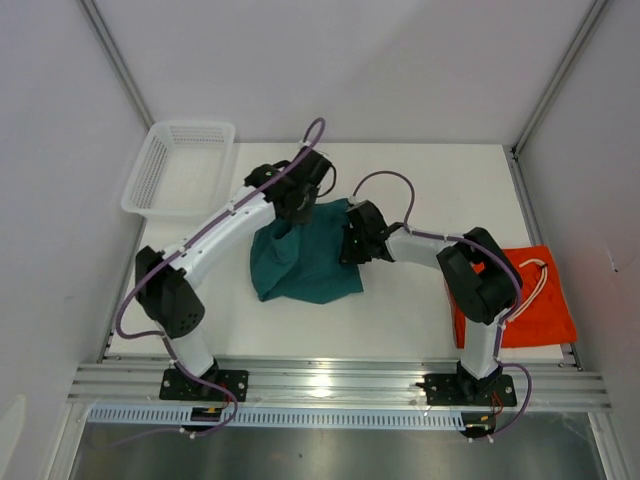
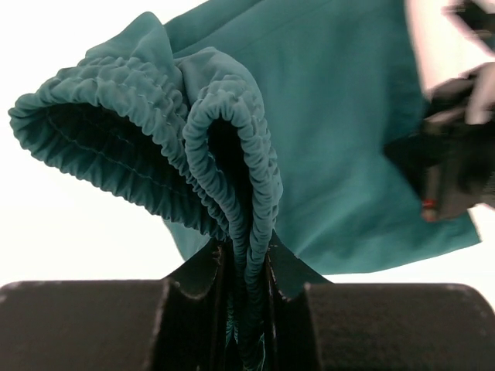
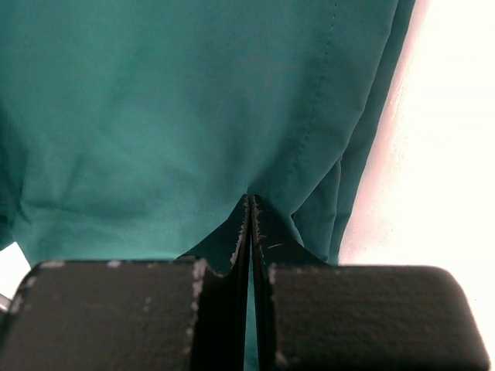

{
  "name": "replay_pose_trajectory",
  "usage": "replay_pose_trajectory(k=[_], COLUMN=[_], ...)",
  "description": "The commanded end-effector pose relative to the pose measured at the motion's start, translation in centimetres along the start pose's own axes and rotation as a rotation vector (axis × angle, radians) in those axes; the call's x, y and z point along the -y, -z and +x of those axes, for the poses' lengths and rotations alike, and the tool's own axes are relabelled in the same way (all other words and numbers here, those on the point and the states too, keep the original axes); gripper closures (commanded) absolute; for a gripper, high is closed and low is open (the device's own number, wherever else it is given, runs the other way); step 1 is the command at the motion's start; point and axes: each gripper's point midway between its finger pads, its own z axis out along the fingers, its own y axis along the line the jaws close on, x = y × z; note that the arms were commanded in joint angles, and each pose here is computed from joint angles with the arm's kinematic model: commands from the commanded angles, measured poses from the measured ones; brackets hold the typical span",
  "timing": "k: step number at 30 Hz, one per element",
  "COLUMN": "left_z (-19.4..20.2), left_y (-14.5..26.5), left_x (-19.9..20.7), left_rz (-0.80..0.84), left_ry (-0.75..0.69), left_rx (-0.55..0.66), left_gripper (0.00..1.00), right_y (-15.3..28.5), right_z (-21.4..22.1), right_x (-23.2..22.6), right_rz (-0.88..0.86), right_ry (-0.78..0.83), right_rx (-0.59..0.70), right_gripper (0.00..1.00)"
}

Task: Fold and stack the shorts
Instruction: Fold the shorts

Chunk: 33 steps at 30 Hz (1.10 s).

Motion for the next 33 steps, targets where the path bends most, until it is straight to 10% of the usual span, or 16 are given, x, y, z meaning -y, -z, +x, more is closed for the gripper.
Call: replay_pose_trajectory(k=[1,28,29,33], left_z=[-1.6,0.1,-0.3,-0.4], left_y=[0.2,-9.3,-9.5,-9.5], left_x=[2.2,9.3,9.5,10.8], left_rz=[-0.017,0.001,0.008,0.07], left_ry=[0.0,0.207,0.22,0.24], left_rx=[0.039,0.003,0.009,0.003], left_gripper=[1.0,0.93,0.89,0.07], right_y=[0.7,6.2,6.4,6.9], right_z=[0.9,-3.4,-3.5,-3.7], right_x=[0.3,4.7,4.8,5.7], right_rz=[0.006,-0.033,-0.029,-0.014], right_ry=[-0.027,-0.167,-0.167,-0.172], right_rx=[-0.046,0.098,0.105,0.113], right_gripper=[1.0,1.0,1.0,1.0])
